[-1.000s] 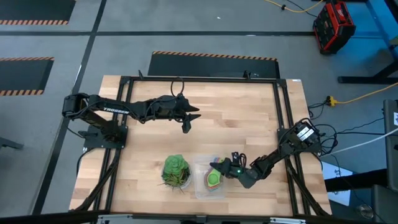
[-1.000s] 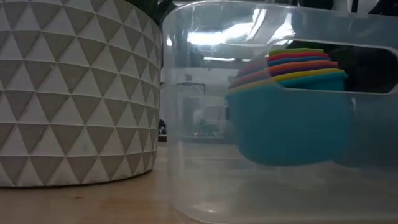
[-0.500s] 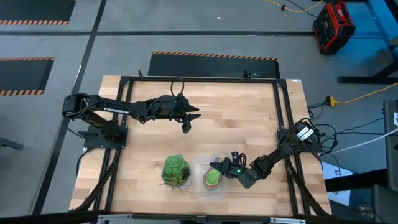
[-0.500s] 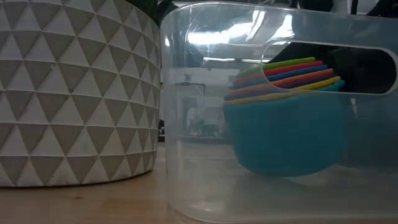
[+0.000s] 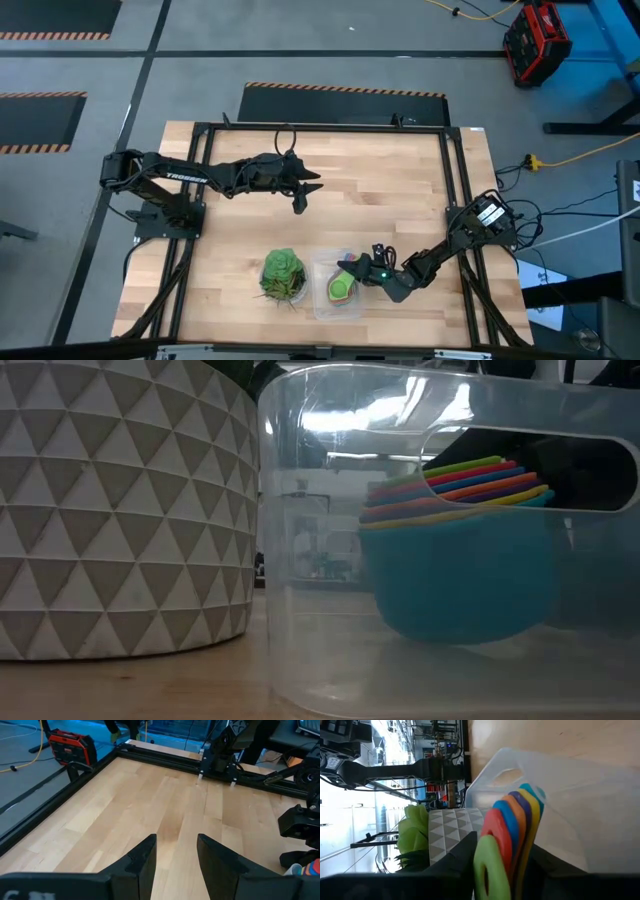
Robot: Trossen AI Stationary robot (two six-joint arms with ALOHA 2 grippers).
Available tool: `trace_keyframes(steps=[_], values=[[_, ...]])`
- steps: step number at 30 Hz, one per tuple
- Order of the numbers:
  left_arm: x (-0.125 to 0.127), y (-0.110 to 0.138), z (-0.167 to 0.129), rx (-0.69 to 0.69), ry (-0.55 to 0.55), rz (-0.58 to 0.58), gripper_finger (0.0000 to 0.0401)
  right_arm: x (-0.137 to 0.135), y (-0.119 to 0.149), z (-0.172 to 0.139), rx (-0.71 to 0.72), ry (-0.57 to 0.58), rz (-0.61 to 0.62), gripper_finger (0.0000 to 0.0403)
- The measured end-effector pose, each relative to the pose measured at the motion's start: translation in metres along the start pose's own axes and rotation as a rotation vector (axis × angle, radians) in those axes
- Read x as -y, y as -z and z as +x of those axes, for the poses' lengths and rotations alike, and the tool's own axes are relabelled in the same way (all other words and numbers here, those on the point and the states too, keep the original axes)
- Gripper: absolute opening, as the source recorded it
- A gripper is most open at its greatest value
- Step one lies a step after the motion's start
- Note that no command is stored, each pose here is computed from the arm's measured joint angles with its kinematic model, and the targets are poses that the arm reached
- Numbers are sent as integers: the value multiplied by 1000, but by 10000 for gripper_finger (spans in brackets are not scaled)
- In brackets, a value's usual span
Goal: Nest measuring cups in basket
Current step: Put the nested measuring cups into the transparent bin
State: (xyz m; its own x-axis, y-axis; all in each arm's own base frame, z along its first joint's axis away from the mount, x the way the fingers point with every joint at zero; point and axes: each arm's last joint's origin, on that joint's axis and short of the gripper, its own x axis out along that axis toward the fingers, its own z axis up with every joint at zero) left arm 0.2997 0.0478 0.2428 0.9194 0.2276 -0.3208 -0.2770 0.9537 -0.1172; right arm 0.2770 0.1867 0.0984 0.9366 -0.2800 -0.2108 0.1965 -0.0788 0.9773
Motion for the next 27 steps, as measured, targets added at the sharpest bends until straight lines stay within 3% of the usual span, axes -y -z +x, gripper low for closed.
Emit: trace_keyframes(steps=[27], values=[[0, 0, 0, 0, 0, 0, 135, 0, 0, 0, -6, 6, -4, 112]])
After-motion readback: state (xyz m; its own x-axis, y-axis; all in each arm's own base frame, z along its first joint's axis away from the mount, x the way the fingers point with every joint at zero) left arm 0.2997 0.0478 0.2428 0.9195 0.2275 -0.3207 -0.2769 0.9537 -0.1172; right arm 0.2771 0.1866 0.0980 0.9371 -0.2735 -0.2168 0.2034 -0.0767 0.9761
